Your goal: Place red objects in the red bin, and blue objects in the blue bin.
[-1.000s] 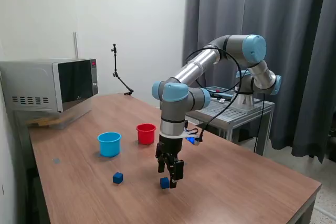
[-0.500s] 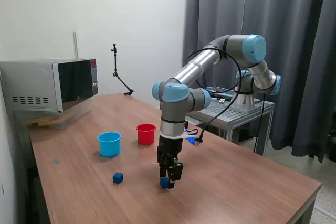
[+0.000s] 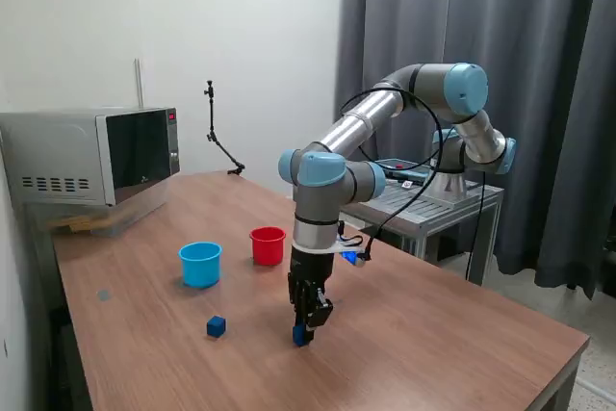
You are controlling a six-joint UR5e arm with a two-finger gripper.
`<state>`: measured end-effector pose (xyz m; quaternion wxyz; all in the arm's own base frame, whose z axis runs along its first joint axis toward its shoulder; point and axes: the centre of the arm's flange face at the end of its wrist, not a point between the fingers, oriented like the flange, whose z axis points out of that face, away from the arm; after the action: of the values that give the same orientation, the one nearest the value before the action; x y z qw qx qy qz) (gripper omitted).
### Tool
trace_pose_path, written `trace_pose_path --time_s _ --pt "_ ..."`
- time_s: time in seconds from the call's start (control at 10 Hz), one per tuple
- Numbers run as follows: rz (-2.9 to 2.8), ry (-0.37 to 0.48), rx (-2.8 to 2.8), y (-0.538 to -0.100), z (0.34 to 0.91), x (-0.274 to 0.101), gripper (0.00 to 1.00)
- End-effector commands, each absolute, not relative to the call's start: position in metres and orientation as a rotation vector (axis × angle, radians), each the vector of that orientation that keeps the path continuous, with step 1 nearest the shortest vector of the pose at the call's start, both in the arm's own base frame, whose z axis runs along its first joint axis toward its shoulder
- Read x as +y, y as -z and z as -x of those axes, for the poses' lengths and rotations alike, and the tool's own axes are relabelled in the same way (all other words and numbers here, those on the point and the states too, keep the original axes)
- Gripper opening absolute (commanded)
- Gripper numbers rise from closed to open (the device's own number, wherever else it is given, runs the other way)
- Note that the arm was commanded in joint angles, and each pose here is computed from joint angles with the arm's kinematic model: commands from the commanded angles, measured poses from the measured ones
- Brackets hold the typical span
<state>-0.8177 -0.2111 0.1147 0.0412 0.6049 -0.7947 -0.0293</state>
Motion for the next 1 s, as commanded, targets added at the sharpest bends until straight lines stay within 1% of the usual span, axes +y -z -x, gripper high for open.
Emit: trace_pose_path --time_s 0.0,0.5,0.7,0.9 --pt "-1.853 0.113 -2.423 -0.134 0.817 -0.208 0.00" --pt "-1.833 0.131 -2.415 -0.184 0.815 -0.201 0.00" --pt "-1.801 0.147 -2.416 -0.204 0.818 -0.186 0.00" --pt "-1.762 0.162 -2.433 -0.215 0.822 -0.162 0.00"
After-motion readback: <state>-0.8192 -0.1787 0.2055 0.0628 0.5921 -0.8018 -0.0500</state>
